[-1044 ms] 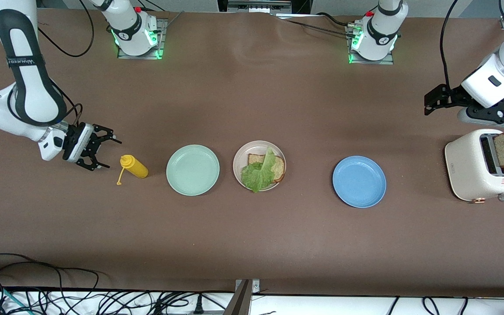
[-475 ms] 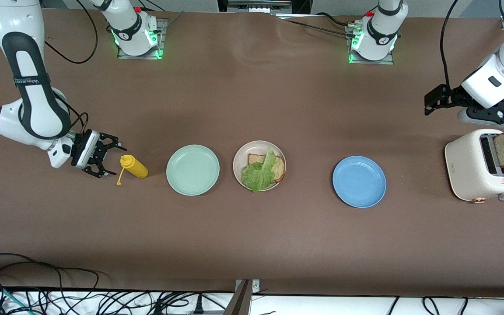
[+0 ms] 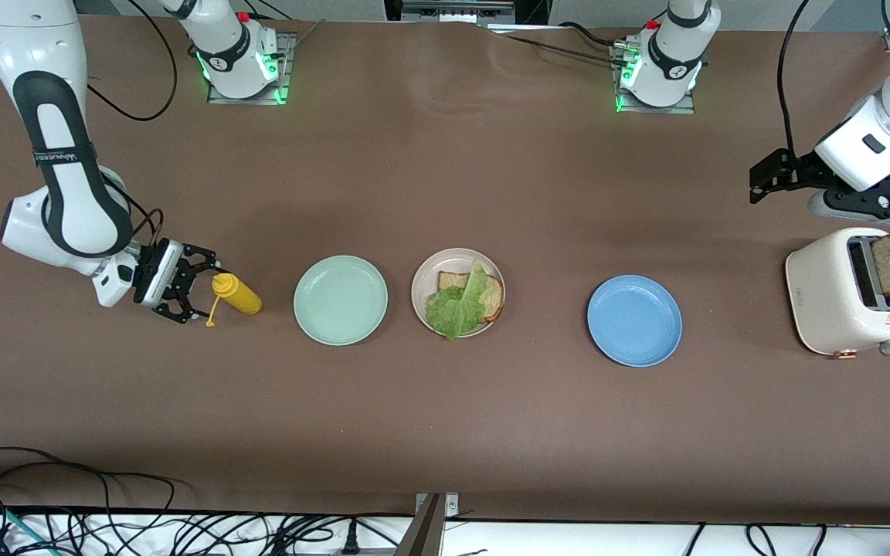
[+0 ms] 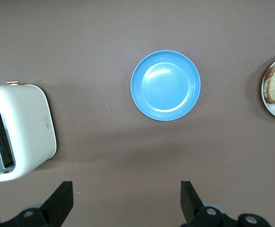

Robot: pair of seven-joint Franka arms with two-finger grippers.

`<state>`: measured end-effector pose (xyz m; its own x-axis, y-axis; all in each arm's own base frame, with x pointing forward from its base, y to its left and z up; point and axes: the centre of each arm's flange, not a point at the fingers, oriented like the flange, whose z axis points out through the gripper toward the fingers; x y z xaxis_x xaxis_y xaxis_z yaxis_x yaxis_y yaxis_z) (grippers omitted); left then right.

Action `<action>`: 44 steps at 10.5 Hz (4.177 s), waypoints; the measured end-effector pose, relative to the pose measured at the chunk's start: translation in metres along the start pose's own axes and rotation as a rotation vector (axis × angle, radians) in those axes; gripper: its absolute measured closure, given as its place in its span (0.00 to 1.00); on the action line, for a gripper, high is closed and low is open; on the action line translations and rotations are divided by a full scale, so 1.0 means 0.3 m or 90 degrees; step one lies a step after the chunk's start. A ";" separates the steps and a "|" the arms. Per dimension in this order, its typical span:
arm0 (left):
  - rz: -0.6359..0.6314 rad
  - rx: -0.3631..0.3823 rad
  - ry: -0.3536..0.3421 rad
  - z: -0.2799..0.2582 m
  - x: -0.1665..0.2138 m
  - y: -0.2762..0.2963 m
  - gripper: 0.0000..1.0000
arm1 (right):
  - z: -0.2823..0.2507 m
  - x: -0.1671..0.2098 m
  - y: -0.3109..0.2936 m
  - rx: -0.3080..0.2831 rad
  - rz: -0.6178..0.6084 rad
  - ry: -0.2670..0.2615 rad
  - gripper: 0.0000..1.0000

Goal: Make sandwich on beige plate with both arms
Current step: 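Grasp the yellow mustard bottle with the right gripper, then lift and carry the mustard bottle over the beige plate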

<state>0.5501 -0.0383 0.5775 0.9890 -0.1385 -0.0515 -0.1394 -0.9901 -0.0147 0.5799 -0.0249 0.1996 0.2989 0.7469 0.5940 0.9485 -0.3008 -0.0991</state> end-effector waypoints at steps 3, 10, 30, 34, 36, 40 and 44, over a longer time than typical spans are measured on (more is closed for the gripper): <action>-0.004 0.000 -0.004 0.002 -0.003 -0.010 0.00 | 0.041 0.018 -0.011 0.010 -0.007 0.005 0.00; -0.003 0.000 -0.005 0.002 -0.003 -0.008 0.00 | 0.127 0.034 -0.022 0.025 -0.017 0.017 0.00; -0.007 -0.001 -0.006 0.003 -0.005 -0.020 0.00 | 0.219 0.684 -0.028 0.000 0.061 -0.106 0.83; -0.007 -0.001 -0.006 0.003 -0.005 -0.021 0.00 | 0.272 0.916 -0.125 -0.042 0.123 -0.193 0.83; -0.008 -0.001 -0.007 0.004 -0.005 -0.023 0.00 | 0.320 1.025 -0.203 -0.069 0.141 -0.228 0.83; -0.008 -0.001 -0.007 0.004 -0.006 -0.023 0.00 | 0.461 1.211 -0.426 -0.089 0.153 -0.259 0.83; -0.017 -0.006 -0.008 0.005 -0.008 -0.046 0.00 | 0.591 1.292 -0.544 -0.119 0.153 -0.352 0.83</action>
<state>0.5495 -0.0244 0.5763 0.9917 -0.1116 -0.0638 -0.1122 -0.9937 -0.0064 0.5595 0.4188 0.3044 0.5592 0.8264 0.0666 0.8285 -0.5600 -0.0073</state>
